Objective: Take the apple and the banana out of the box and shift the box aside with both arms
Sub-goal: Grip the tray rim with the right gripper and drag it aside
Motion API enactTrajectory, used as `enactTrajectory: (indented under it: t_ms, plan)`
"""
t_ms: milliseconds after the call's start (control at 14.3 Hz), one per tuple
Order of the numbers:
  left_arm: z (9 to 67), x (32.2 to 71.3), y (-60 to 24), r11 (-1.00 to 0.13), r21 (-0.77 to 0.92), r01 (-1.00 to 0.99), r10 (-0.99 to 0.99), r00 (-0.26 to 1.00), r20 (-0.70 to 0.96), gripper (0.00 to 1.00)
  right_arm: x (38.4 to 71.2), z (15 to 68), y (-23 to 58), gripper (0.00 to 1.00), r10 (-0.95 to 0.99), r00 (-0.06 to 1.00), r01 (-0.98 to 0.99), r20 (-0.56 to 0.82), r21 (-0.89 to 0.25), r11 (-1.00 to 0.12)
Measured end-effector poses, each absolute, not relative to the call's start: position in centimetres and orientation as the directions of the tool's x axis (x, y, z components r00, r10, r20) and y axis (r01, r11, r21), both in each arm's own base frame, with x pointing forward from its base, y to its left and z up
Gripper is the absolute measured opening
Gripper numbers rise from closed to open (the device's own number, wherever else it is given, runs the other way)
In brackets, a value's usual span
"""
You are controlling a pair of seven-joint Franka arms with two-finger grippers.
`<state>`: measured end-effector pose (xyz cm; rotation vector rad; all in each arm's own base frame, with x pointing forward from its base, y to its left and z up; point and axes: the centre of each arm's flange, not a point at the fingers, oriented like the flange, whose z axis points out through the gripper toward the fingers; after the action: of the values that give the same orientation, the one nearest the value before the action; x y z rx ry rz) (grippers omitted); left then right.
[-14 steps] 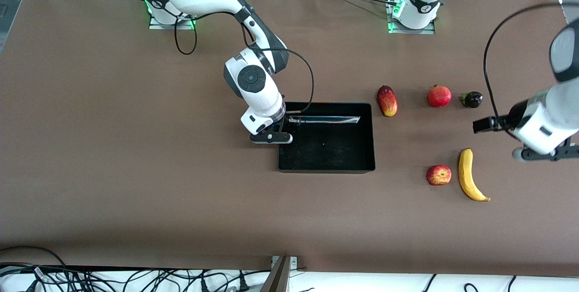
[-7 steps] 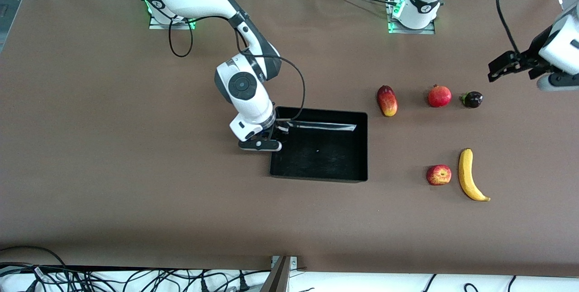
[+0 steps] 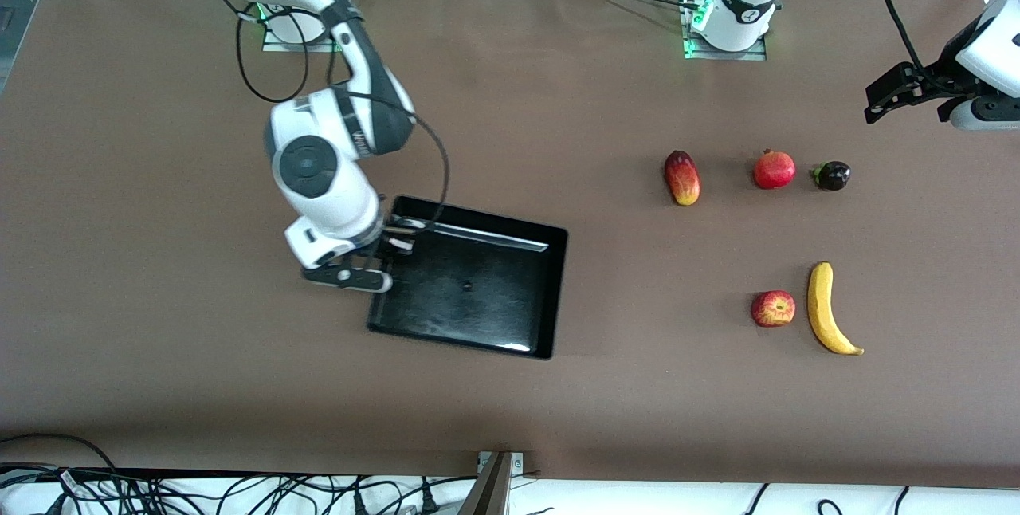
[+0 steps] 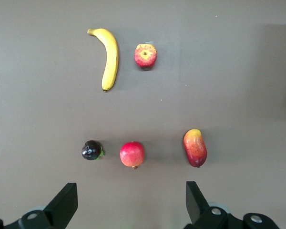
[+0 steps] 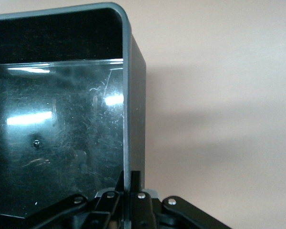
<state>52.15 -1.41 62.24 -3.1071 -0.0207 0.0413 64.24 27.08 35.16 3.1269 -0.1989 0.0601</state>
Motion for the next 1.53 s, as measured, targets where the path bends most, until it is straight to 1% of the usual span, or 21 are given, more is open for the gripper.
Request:
enactTrajectory:
  t_ms: [209, 349, 488, 698, 907, 1047, 1535]
  plan:
    - [63.9, 51.4, -1.6, -1.000, 0.001, 0.030, 0.030, 1.000, -0.001, 1.00, 64.4, 35.2, 17.7, 0.05, -0.084, 0.996, -0.084, 0.000, 0.020, -0.996]
    - [65.0, 50.9, -1.6, -0.999, 0.004, 0.034, 0.034, 0.999, 0.005, 1.00, 64.0, 35.0, 10.0, 0.05, -0.054, 0.998, -0.054, -0.026, 0.019, -0.998]
    - [65.3, 50.8, -1.6, -0.999, 0.017, 0.043, 0.043, 0.999, 0.006, 1.00, 62.8, 34.2, 3.0, 0.05, 0.008, 0.999, 0.007, -0.038, -0.026, -1.000]
    - [65.3, 50.7, -1.4, -0.998, 0.027, 0.057, 0.057, 0.998, 0.001, 1.00, 60.5, 31.3, -3.1, 0.05, 0.071, 0.997, 0.069, -0.030, -0.064, -0.996]
    - [65.2, 50.7, -1.4, -0.998, 0.027, 0.061, 0.061, 0.998, -0.003, 1.00, 58.4, 28.2, -4.4, 0.05, 0.065, 0.998, 0.064, -0.009, -0.077, -0.995]
    - [65.1, 50.8, -1.4, -0.998, 0.027, 0.062, 0.061, 0.998, -0.005, 1.00, 57.5, 27.0, -4.5, 0.05, 0.046, 0.999, 0.046, -0.001, -0.082, -0.996]
    - [64.3, 51.3, -1.3, -0.998, 0.028, 0.062, 0.062, 0.998, -0.022, 1.00, 56.1, 26.6, -5.0, 0.05, 0.011, 1.000, 0.011, -0.002, -0.104, -0.994]
